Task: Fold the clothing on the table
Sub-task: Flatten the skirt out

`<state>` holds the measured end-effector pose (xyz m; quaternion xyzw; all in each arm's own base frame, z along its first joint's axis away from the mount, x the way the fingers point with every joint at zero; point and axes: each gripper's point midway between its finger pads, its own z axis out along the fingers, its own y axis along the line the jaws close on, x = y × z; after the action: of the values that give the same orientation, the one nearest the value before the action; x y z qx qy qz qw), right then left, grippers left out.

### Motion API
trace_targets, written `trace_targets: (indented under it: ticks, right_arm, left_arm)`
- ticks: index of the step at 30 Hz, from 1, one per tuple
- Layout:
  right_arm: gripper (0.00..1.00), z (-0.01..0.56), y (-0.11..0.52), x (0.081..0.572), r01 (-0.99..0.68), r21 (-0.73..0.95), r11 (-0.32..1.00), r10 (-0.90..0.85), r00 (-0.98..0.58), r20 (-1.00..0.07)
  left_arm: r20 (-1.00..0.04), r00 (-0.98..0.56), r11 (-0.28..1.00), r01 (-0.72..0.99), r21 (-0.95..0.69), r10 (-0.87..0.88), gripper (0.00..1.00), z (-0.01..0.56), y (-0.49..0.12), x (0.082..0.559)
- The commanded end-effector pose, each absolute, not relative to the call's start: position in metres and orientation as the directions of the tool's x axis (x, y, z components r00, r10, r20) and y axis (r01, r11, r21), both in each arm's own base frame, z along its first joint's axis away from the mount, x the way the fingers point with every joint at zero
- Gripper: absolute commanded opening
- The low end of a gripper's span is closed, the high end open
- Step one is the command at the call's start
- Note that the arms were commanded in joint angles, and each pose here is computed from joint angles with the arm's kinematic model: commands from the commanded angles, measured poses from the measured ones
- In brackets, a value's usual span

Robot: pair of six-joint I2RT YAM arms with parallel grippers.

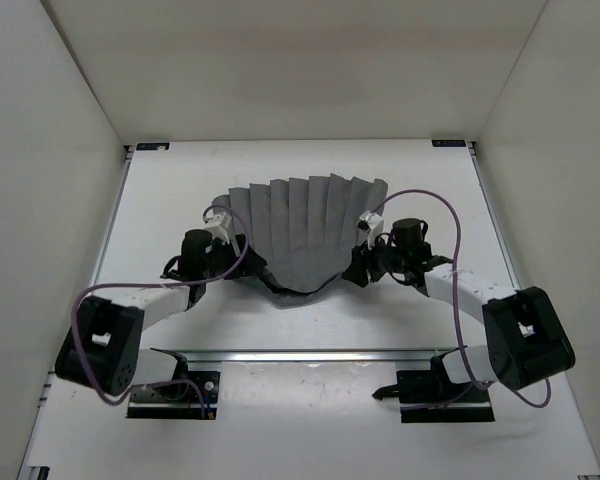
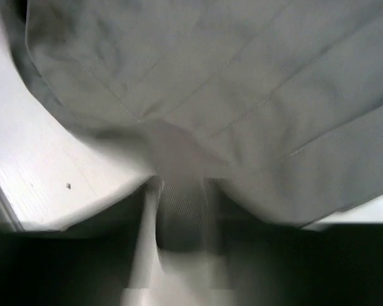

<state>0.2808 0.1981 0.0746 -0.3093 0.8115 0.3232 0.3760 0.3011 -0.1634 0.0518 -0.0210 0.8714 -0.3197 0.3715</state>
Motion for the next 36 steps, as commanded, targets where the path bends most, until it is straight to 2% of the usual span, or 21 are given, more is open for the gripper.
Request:
trace_targets:
  ticks: [1,4,7,11,14,19,24,31,32,33,34,36]
  right_arm:
    - [0.57,0.079,0.190,0.280,-0.698,0.227,0.679,-0.251,-0.511,-0.822]
    - [0.68,0.073,0.187,0.259,-0.704,0.150,0.694,-0.297,-0.470,-0.831]
    - [0.69,0.085,0.191,0.252,-0.727,0.140,0.673,-0.274,-0.420,-0.865]
    - [0.66,0.083,0.188,0.253,-0.735,0.100,0.670,-0.305,-0.396,-0.866]
    - [0.65,0.071,0.192,0.244,-0.745,0.042,0.666,-0.365,-0.375,-0.852]
    - [0.64,0.048,0.186,0.235,-0.711,0.011,0.703,-0.429,-0.436,-0.792]
    - [0.63,0.049,0.180,0.236,-0.657,0.053,0.752,-0.372,-0.490,-0.788]
    - [0.61,0.056,0.171,0.243,-0.546,0.128,0.828,-0.258,-0.573,-0.778]
    - [0.61,0.059,0.170,0.247,-0.530,0.136,0.837,-0.238,-0.577,-0.782]
    - [0.60,0.052,0.166,0.243,-0.509,0.143,0.849,-0.240,-0.611,-0.754]
    - [0.60,0.051,0.168,0.242,-0.507,0.148,0.849,-0.242,-0.622,-0.745]
    - [0.60,0.050,0.168,0.243,-0.484,0.165,0.859,-0.220,-0.641,-0.736]
  left_arm:
    - [-0.725,-0.646,0.800,0.293,-0.524,-0.238,0.82,0.085,-0.174,0.299]
    - [-0.721,-0.642,0.816,0.254,-0.519,-0.259,0.85,0.084,-0.164,0.282]
    - [-0.707,-0.637,0.830,0.184,-0.527,-0.307,0.82,0.081,-0.148,0.270]
    - [-0.697,-0.642,0.863,0.108,-0.494,-0.319,0.76,0.075,-0.130,0.261]
    - [-0.667,-0.697,0.907,0.056,-0.417,-0.263,0.70,0.061,-0.122,0.248]
    - [-0.598,-0.783,0.935,0.063,-0.348,-0.170,0.71,0.036,-0.121,0.224]
    - [-0.567,-0.811,0.933,0.078,-0.351,-0.146,0.74,0.030,-0.126,0.211]
    - [-0.523,-0.848,0.930,0.118,-0.347,-0.088,0.71,0.017,-0.136,0.193]
    - [-0.520,-0.849,0.931,0.111,-0.348,-0.094,0.67,0.015,-0.135,0.192]
    - [-0.516,-0.851,0.928,0.112,-0.356,-0.095,0.55,0.012,-0.136,0.189]
    - [-0.505,-0.857,0.926,0.101,-0.363,-0.104,0.37,0.008,-0.134,0.187]
    - [-0.512,-0.851,0.922,0.101,-0.375,-0.115,0.20,0.010,-0.135,0.189]
